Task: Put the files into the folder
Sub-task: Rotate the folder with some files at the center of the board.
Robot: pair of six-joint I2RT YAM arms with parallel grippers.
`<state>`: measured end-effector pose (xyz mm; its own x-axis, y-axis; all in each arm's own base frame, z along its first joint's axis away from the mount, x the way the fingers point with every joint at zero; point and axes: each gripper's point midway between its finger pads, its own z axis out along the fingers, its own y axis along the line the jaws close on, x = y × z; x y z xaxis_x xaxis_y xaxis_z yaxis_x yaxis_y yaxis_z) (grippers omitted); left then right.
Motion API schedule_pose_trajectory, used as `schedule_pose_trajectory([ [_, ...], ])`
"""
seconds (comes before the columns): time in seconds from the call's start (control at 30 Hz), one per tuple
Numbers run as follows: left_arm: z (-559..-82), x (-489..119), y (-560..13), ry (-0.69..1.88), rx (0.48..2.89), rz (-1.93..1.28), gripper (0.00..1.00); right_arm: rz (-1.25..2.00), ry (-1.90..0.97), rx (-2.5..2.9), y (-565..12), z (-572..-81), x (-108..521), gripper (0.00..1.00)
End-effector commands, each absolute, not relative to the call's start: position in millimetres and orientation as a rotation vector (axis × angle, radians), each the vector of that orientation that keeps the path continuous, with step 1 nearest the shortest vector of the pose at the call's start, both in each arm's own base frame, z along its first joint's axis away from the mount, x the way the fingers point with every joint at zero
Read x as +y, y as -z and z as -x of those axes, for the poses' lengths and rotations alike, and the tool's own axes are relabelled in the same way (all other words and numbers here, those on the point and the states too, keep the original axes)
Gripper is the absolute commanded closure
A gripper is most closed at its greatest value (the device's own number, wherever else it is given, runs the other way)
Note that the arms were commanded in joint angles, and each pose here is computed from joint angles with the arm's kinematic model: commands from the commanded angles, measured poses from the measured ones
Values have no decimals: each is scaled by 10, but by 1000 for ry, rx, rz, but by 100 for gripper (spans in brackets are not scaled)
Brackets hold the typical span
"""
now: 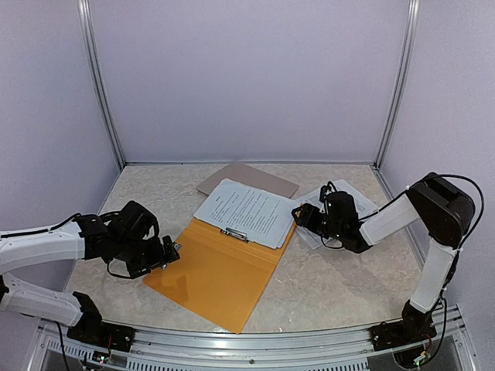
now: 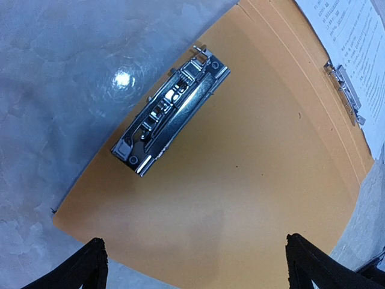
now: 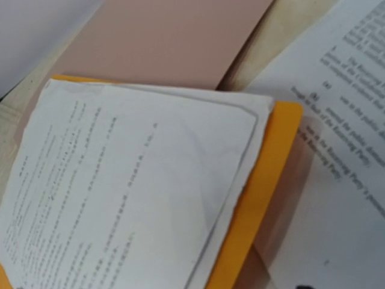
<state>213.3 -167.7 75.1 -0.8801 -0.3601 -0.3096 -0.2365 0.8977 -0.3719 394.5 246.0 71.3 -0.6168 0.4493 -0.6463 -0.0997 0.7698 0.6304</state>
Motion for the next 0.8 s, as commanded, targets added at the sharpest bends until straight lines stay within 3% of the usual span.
schedule_pose_trajectory([
  [0.0, -1944, -1547, -671, 444, 2714, 535, 1, -247, -892, 2119, -599, -4040, 2555, 29],
  [0.27, -1811, -1465, -569, 431, 2733, 595, 1, -282, -1036, 2100, -459, -4139, 2707, 34],
  [0.43, -1824, -1472, -530, 411, 2736, 589, 1, -312, -1157, 2060, -445, -4186, 2825, 43],
  [0.57, -1863, -1505, -545, 415, 2728, 571, 1, -344, -1192, 2036, -416, -4221, 2836, 61],
  [0.73, -1889, -1511, -535, 400, 2728, 549, 1, -406, -1228, 1954, -535, -4216, 2668, 100],
  [0.77, -1899, -1512, -532, 394, 2728, 544, 1, -416, -1232, 1938, -567, -4202, 2626, 100],
])
